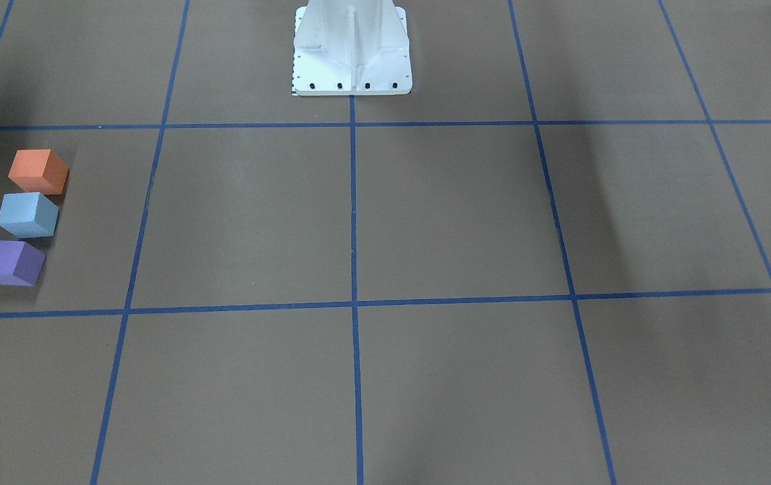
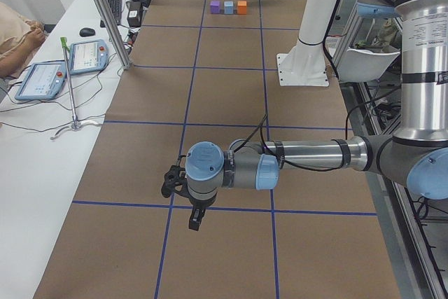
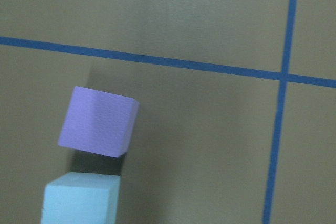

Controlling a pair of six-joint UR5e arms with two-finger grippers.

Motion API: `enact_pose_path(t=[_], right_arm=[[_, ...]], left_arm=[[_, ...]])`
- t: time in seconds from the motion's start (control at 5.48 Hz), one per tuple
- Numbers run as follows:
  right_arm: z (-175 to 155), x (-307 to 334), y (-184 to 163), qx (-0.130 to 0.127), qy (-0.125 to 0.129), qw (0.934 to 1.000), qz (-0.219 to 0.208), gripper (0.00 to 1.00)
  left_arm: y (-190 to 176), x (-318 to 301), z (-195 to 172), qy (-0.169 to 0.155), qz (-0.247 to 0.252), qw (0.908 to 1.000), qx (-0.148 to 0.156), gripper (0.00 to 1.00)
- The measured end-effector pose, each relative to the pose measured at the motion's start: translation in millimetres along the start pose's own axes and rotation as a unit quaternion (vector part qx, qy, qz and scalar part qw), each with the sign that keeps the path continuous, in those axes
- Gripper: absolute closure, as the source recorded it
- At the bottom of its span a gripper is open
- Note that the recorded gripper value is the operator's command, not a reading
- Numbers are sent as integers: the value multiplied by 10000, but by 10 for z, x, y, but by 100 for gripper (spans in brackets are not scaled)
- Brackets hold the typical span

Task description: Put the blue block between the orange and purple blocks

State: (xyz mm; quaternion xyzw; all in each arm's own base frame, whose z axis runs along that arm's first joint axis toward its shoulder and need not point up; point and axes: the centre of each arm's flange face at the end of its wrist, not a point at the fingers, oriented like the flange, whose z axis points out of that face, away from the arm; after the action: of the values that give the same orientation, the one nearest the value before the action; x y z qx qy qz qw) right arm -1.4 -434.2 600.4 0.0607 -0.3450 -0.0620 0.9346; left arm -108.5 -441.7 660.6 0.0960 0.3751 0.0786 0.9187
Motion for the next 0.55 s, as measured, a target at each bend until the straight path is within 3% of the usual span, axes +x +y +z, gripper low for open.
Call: enact_pose_path(t=[0.55], right_arm=[[-234, 632, 356, -222, -30, 9996, 165, 0]], left_arm=[[23, -19, 24, 6, -19, 10000, -23, 0]])
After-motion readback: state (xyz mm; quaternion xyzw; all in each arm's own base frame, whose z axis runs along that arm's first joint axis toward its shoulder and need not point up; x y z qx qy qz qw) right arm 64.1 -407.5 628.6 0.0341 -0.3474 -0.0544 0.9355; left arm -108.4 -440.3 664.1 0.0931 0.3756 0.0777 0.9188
